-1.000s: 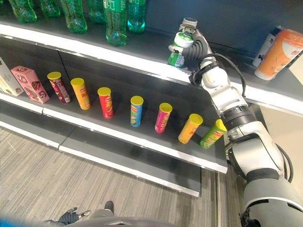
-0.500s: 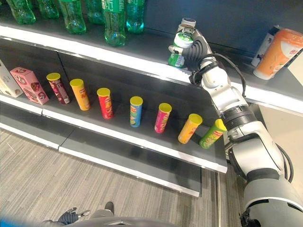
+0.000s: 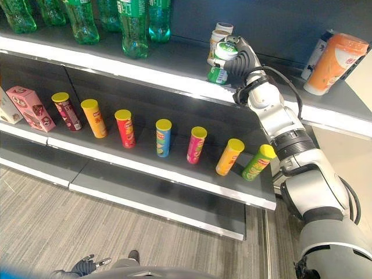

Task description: Put the goods on the table back onto the shelves and tidy them up.

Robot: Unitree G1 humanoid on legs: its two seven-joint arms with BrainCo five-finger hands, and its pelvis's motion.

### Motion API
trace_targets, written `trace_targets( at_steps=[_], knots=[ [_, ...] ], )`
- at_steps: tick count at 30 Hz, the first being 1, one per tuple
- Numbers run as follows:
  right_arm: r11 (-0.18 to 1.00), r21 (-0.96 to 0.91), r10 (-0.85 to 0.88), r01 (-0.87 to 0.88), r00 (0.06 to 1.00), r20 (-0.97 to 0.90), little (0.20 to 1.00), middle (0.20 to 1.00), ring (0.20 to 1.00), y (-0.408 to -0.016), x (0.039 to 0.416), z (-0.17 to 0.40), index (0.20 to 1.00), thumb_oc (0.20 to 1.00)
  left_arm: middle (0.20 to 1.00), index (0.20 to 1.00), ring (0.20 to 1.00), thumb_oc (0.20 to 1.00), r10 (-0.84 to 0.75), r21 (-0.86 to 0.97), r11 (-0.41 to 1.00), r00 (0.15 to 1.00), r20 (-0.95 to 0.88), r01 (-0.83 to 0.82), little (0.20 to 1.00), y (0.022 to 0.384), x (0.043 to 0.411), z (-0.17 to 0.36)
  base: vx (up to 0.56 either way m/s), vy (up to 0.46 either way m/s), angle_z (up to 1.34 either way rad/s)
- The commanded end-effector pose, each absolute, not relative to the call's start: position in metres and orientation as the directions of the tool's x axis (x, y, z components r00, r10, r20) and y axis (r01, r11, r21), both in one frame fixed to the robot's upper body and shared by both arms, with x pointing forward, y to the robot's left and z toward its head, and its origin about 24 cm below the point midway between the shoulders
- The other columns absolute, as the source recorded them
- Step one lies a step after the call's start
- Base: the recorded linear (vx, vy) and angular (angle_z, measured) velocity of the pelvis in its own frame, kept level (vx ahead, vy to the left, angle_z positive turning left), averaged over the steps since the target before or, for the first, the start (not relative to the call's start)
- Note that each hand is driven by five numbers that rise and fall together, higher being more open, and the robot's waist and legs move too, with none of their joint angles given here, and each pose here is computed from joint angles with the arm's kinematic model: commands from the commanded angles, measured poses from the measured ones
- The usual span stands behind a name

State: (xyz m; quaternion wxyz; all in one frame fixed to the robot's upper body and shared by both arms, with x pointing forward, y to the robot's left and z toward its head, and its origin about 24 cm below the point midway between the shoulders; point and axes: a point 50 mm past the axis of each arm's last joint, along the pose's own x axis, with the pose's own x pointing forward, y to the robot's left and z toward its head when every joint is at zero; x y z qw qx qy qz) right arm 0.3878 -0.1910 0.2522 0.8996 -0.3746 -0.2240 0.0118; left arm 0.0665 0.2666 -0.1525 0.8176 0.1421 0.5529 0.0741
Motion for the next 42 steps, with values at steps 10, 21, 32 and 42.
trace_targets(
  at_steps=[10, 21, 32, 42],
  knots=[
    [0.649, -0.748, 0.265, 0.136, 0.882, 0.391, 0.200, 0.200, 0.200, -0.175, 0.390, 0.260, 0.200, 0.200, 1.000, 1.000, 1.000, 1.000, 0.308, 0.352, 0.934, 0.379, -0.873, 0.052, 1.000, 0.273, 0.072, -0.151, 0.00, 0.000, 0.00],
    [0.651, -0.752, 0.280, 0.104, 0.888, 0.365, 0.200, 0.200, 0.200, -0.165, 0.392, 0.251, 0.200, 0.200, 1.000, 1.000, 1.000, 1.000, 0.312, 0.356, 0.933, 0.380, -0.871, 0.050, 1.000, 0.274, 0.072, -0.150, 0.00, 0.001, -0.01],
    [0.648, -0.755, 0.264, 0.101, 0.900, 0.347, 0.200, 0.200, 0.200, -0.165, 0.395, 0.245, 0.200, 0.200, 1.000, 1.000, 1.000, 1.000, 0.317, 0.360, 0.931, 0.375, -0.871, 0.051, 1.000, 0.276, 0.070, -0.150, 0.00, 0.001, -0.01],
    [0.644, -0.752, 0.234, 0.139, 0.900, 0.367, 1.000, 1.000, 1.000, -0.174, 0.395, 0.252, 1.000, 1.000, 1.000, 1.000, 1.000, 1.000, 0.324, 0.364, 0.930, 0.360, -0.875, 0.048, 1.000, 0.278, 0.065, -0.150, 0.00, 0.001, 0.00]
  ],
)
